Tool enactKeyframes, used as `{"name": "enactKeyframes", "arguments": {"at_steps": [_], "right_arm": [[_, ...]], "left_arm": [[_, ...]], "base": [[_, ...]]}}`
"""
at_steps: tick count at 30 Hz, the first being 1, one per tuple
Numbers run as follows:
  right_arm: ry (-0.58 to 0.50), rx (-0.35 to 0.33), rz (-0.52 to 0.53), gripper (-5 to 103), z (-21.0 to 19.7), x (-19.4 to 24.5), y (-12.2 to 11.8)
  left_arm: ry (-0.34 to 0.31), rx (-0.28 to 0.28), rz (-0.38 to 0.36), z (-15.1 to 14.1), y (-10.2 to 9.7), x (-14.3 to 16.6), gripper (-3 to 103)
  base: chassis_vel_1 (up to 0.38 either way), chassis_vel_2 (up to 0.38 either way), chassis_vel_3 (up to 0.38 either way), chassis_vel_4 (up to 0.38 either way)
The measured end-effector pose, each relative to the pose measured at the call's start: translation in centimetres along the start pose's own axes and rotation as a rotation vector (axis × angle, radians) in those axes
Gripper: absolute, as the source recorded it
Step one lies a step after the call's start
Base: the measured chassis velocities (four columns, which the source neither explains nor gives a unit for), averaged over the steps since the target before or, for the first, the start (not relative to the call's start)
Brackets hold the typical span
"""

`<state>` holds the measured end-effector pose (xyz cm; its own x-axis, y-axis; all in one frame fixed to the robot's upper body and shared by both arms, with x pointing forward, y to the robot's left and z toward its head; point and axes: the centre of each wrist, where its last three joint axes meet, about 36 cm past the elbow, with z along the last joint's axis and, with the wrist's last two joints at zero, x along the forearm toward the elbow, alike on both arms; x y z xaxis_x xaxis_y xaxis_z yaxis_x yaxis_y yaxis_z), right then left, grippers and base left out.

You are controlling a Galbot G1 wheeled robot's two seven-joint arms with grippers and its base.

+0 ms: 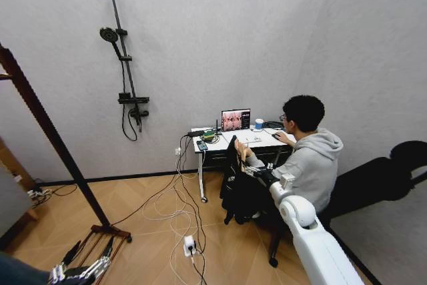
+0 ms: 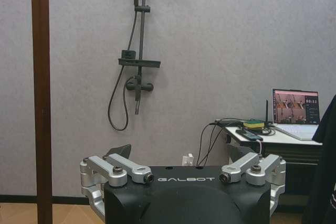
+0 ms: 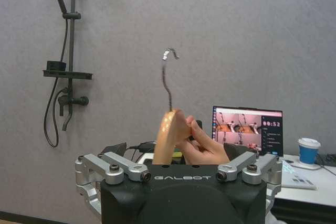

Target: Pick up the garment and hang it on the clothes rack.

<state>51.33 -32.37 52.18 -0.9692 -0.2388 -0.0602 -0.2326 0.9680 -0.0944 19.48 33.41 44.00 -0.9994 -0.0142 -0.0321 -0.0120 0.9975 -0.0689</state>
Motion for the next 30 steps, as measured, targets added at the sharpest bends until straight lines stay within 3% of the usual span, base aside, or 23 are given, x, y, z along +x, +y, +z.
{"name": "enactKeyframes", "arguments": {"at_steps": [6,9,14,17,23,26,30], "right_arm": [[0.001,0.003,0.013,102,-0.6,-2.4,0.9],[0.011,-0.013,0.041,89,-1.2,-3.4,1.9],[0.017,-0.014,0.047,78,-1.2,-3.7,2.0],[0.022,-0.014,0.051,62,-1.2,-3.6,1.8],[0.020,-0.007,0.062,45,-1.3,-3.3,1.2],[0.016,0.001,0.070,29,-1.4,-2.6,0.9],[0.017,0.004,0.076,18,-1.4,-2.2,0.7]], "left_arm": [[0.000,0.000,0.000,0.0,0.0,0.0,100],[0.000,0.000,0.000,0.0,0.0,0.0,100],[0.000,0.000,0.000,0.0,0.0,0.0,100],[0.000,0.000,0.000,0.0,0.0,0.0,100],[0.000,0.000,0.000,0.0,0.0,0.0,100],[0.000,0.000,0.000,0.0,0.0,0.0,100],[0.000,0.000,0.000,0.0,0.0,0.0,100]], "base": [[0.000,0.000,0.000,0.000],[0.000,0.000,0.000,0.000],[0.000,0.000,0.000,0.000],[0.000,0.000,0.000,0.000],[0.000,0.000,0.000,0.000],[0.000,0.000,0.000,0.000],[0.000,0.000,0.000,0.000]]}}
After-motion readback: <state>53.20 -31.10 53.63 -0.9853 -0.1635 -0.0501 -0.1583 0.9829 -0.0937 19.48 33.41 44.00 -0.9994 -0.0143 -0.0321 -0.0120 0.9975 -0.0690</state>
